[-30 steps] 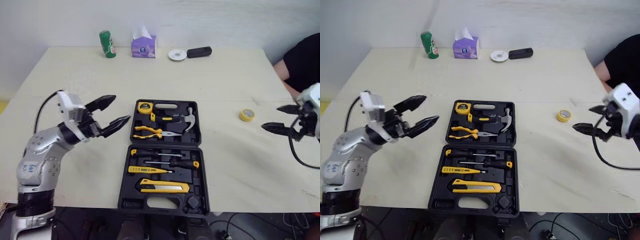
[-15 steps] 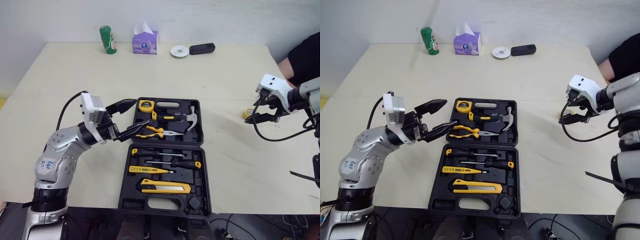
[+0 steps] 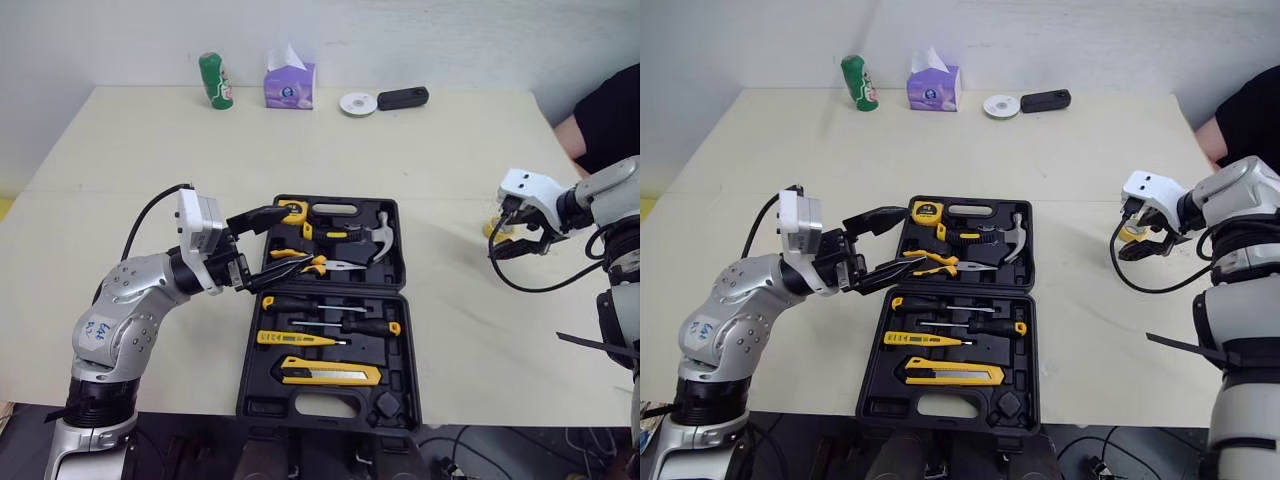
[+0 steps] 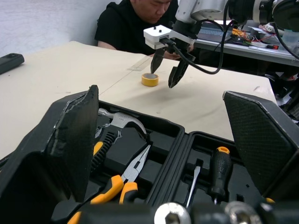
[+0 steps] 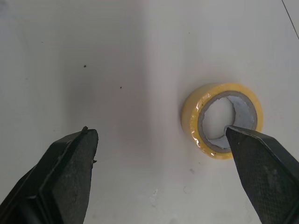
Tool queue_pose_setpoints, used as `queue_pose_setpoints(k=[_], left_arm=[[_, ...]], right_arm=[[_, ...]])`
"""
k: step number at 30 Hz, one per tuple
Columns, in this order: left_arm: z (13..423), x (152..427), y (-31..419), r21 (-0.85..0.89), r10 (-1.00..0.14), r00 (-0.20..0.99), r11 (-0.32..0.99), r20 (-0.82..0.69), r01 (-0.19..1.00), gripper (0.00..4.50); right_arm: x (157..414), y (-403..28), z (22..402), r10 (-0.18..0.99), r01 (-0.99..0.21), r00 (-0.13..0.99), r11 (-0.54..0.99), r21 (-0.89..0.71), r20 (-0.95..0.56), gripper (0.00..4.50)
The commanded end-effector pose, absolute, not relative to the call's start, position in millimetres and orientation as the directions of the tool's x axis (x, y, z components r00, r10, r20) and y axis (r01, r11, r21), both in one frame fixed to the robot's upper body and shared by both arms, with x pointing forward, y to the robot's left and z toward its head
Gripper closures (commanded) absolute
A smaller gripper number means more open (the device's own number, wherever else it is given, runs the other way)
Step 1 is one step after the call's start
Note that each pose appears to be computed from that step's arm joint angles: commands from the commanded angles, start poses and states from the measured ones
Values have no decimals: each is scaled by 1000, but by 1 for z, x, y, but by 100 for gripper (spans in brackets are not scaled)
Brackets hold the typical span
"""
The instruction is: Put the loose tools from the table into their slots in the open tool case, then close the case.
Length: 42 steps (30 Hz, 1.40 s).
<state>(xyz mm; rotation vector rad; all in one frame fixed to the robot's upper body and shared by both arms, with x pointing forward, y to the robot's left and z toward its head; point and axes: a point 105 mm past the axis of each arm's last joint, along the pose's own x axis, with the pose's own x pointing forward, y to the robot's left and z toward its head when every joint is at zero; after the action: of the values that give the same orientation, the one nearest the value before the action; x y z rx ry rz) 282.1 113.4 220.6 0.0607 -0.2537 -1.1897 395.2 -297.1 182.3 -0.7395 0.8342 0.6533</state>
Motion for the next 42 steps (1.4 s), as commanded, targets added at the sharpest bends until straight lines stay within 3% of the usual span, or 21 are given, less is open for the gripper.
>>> queue_pose_setpoints(k=[1, 15, 24, 29, 32, 39, 42], left_arm=[[230, 275, 108, 223, -930, 319, 355, 180, 908, 3], [231, 280, 111, 210, -926, 326, 363, 192, 908, 3], [231, 277, 107, 212, -930, 310, 349, 198, 913, 3], [231, 277, 106, 214, -933, 299, 340, 201, 916, 3], [232, 277, 105, 216, -936, 290, 331, 201, 919, 0], [219, 273, 105, 246, -967, 229, 250, 112, 937, 0], [216, 269, 104, 267, -982, 176, 190, 76, 945, 0]], right_arm=[[397, -300, 189, 212, -737, 547, 581, -346, -810, 0], [401, -290, 177, 226, -758, 530, 559, -336, -818, 0], [398, -284, 172, 302, -740, 507, 633, -228, -807, 0], [397, -286, 166, 277, -755, 493, 608, -246, -825, 0], [398, -284, 168, 285, -756, 496, 607, -247, -820, 77], [396, -285, 171, 288, -767, 488, 591, -248, -824, 441], [395, -287, 173, 285, -778, 489, 570, -264, -825, 447]])
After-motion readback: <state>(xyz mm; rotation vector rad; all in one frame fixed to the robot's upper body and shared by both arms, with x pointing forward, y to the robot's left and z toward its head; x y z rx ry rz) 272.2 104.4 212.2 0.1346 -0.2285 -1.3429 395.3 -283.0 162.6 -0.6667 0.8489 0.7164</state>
